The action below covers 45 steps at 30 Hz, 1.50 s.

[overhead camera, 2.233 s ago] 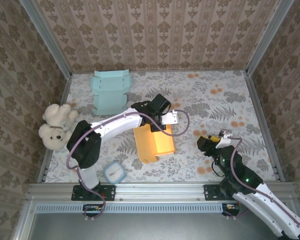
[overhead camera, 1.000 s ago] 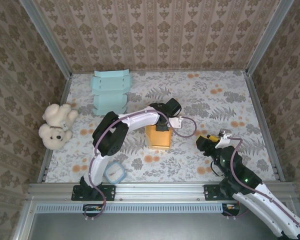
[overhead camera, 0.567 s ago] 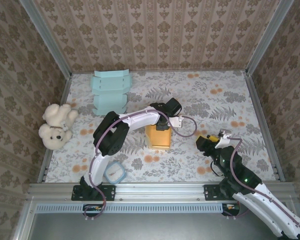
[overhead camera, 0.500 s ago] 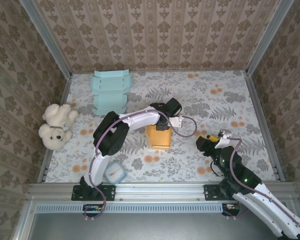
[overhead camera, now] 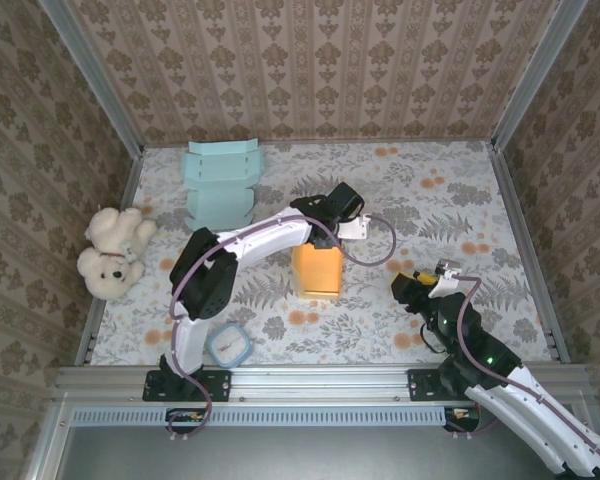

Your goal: Fold the paper box

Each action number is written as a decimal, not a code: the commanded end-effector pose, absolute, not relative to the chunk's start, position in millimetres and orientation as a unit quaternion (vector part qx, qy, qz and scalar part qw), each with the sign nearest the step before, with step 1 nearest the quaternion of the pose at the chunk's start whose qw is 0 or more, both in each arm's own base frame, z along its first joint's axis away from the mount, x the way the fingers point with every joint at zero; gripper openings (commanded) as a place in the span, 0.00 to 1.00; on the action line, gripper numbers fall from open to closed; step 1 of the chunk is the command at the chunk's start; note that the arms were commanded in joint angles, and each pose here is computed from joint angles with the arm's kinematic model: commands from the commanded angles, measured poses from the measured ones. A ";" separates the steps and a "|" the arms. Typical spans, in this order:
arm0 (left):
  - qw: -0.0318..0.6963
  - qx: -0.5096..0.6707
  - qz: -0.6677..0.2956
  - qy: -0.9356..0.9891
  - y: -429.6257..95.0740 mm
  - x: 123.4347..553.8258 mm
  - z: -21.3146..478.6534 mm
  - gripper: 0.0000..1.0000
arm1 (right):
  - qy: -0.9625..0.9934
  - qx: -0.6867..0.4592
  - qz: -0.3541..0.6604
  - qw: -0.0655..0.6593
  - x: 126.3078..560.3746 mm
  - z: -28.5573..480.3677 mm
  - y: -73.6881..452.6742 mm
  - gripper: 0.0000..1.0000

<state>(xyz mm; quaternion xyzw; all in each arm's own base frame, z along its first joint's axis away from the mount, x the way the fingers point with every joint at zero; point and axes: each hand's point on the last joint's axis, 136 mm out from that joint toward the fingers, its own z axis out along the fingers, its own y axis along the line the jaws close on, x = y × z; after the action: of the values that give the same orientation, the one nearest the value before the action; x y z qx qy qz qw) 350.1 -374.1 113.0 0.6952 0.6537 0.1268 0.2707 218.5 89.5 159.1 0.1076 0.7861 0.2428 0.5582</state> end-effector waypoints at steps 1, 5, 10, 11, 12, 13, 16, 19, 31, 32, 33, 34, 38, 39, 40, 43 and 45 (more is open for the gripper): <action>0.345 0.630 0.127 0.684 -378.5 359.1 176.5 0.47 | 0.779 0.111 0.240 0.568 220.5 162.4 87.2 0.62; 0.389 0.552 0.110 0.729 -368.2 359.7 221.8 0.49 | 0.777 0.102 0.249 0.568 220.1 164.8 91.7 0.64; 0.436 0.361 0.084 0.820 -321.4 356.0 280.3 0.66 | 0.777 0.094 0.256 0.567 219.8 166.0 95.5 0.65; 0.430 0.326 0.068 0.839 -311.7 352.6 284.0 0.69 | 0.777 0.093 0.257 0.567 219.7 165.8 96.1 0.65; 0.418 0.290 0.045 0.859 -302.5 346.1 285.2 0.71 | 0.777 0.091 0.260 0.566 219.5 166.7 97.0 0.65; 0.400 0.266 0.022 0.877 -296.4 337.9 281.6 0.74 | 0.777 0.090 0.261 0.565 219.3 166.6 97.8 0.65; 0.356 0.221 -0.079 0.905 -299.0 312.9 271.6 0.83 | 0.779 0.085 0.266 0.562 219.3 166.8 100.8 0.65; 0.313 0.160 -0.140 0.926 -298.3 295.1 260.5 0.92 | 0.780 0.081 0.269 0.559 219.7 166.3 103.8 0.65; 0.238 0.131 -0.132 0.953 -289.3 281.7 204.2 0.67 | 0.784 0.074 0.279 0.549 220.0 164.6 110.3 0.65; 0.234 0.131 -0.133 0.954 -289.4 281.3 202.1 0.64 | 0.784 0.074 0.279 0.550 220.0 165.2 110.3 0.65; 0.230 0.131 -0.131 0.955 -289.0 281.3 199.3 0.62 | 0.785 0.073 0.278 0.548 219.9 164.3 110.5 0.65; 0.224 0.131 -0.128 0.957 -287.7 281.1 195.8 0.59 | 0.785 0.072 0.280 0.548 219.7 164.9 110.9 0.65; 0.212 0.125 -0.106 0.963 -278.3 281.9 180.2 0.53 | 0.785 0.071 0.281 0.548 219.4 165.7 111.4 0.65; 0.210 0.123 -0.101 0.965 -276.1 282.2 177.2 0.51 | 0.785 0.071 0.281 0.547 219.4 165.2 111.3 0.65; 0.210 0.122 -0.100 0.965 -275.1 282.1 175.8 0.49 | 0.785 0.072 0.281 0.547 219.4 164.8 111.3 0.65; 0.211 0.125 -0.097 0.965 -274.0 281.4 172.9 0.44 | 0.785 0.071 0.282 0.547 219.3 165.2 111.8 0.65; 0.209 0.128 -0.096 0.965 -273.3 281.0 170.9 0.38 | 0.784 0.069 0.286 0.546 218.9 165.9 113.0 0.65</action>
<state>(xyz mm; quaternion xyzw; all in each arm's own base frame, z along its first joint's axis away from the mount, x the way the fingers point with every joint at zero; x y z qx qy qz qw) 282.0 -276.9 177.3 0.1291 0.9621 -0.1030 0.2169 219.3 108.1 158.5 0.0755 0.7923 0.2687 0.5426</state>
